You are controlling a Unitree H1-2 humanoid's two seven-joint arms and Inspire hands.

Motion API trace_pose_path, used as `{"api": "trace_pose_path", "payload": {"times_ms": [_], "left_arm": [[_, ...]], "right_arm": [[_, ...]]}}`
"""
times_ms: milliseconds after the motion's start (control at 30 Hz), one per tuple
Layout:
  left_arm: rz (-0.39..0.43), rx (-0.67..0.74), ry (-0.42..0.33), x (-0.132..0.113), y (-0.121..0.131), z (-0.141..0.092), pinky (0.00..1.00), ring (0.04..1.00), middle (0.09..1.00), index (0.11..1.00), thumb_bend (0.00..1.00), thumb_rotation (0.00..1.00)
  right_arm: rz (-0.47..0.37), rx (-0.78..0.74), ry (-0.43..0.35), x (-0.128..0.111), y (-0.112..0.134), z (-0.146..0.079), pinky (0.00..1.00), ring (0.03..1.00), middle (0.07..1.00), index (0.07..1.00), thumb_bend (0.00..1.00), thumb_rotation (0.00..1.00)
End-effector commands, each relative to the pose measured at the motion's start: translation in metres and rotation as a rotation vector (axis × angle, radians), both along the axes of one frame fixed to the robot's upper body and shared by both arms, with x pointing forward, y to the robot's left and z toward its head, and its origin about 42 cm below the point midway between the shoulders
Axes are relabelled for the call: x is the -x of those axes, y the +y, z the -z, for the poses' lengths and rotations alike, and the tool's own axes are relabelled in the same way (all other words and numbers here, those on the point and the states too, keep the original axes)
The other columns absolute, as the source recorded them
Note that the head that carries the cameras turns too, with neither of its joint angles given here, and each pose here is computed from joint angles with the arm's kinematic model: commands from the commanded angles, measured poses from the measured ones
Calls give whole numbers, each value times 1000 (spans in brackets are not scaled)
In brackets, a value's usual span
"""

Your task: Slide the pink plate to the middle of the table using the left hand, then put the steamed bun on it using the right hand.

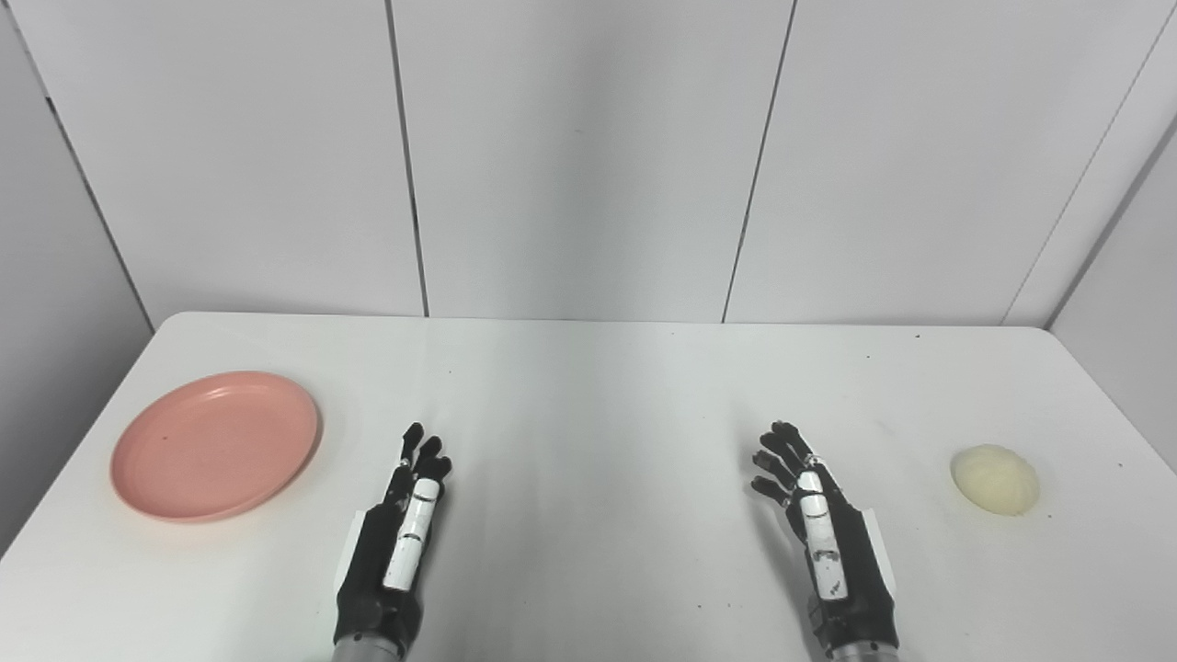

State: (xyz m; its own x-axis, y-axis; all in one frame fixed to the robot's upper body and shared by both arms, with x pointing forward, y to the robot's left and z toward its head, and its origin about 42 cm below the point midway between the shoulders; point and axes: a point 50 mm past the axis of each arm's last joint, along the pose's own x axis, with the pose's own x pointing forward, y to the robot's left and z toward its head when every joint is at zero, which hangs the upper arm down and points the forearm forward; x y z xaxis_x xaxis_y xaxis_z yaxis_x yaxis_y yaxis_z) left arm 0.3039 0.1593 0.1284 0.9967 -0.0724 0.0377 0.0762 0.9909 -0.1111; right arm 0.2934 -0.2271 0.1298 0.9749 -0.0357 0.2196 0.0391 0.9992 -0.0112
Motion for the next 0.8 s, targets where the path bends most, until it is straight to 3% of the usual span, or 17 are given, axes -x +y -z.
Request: {"api": "trace_pose_path", "payload": {"times_ms": [0, 767], "left_arm": [[10, 3, -63, -7, -3, -14, 1000, 954, 980, 1000, 558, 830], [16, 7, -61, -4, -4, -16, 1000, 959, 980, 1000, 571, 818]], "right_arm": [[6, -3, 43, 6, -1, 15, 803, 841, 863, 857, 611, 978], [10, -7, 42, 9, 0, 12, 800, 838, 862, 841, 607, 974]]}}
